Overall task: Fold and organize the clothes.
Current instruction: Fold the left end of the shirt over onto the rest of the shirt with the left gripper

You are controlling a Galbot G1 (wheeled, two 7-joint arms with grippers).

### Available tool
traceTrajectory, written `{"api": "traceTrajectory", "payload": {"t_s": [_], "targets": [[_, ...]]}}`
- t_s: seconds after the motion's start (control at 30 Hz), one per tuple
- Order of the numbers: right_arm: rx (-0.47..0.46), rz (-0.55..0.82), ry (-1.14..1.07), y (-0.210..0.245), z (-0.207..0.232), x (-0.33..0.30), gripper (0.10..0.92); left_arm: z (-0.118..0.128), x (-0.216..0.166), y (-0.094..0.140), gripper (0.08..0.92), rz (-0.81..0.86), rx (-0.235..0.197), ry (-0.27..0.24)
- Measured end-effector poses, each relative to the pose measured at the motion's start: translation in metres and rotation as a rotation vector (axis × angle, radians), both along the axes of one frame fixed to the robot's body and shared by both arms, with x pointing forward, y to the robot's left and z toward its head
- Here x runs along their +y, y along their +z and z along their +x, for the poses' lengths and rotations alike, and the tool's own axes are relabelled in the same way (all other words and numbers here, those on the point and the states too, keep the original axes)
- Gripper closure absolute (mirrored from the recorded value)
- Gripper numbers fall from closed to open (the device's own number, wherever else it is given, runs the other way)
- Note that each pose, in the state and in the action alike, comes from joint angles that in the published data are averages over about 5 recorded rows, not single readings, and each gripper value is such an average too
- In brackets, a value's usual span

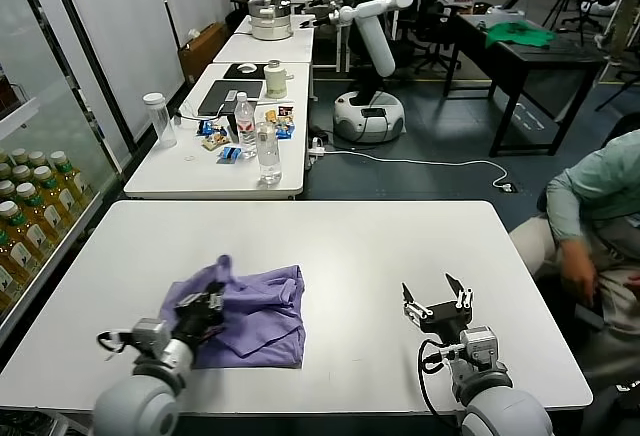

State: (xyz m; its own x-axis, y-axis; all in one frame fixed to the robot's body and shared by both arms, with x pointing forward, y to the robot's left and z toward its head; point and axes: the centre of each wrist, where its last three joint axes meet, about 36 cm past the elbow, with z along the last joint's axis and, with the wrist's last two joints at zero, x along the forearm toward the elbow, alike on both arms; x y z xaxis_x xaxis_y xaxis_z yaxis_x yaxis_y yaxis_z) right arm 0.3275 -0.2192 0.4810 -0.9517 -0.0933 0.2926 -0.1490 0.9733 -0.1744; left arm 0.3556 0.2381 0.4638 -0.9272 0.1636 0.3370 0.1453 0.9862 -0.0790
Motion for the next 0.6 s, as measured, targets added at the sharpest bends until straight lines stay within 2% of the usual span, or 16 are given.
{"api": "traceTrajectory", "payload": {"t_s": [0.23,0.43,0.6], "targets": [[0.007,0.005,-0.01,-0.002,-0.004,0.001,0.2,0.011,-0.04,0.0,0.861,-0.079,-0.001,-0.081],[0.007,0.01,-0.018,-0.004,-0.007,0.003,0.2,0.016,-0.064,-0.003,0.704,-0.107,-0.016,-0.127],[0.007,0.016,-0.028,-0.004,-0.01,0.002,0.2,0.022,-0.063,-0.013,0.557,-0.085,-0.039,-0.112]]}}
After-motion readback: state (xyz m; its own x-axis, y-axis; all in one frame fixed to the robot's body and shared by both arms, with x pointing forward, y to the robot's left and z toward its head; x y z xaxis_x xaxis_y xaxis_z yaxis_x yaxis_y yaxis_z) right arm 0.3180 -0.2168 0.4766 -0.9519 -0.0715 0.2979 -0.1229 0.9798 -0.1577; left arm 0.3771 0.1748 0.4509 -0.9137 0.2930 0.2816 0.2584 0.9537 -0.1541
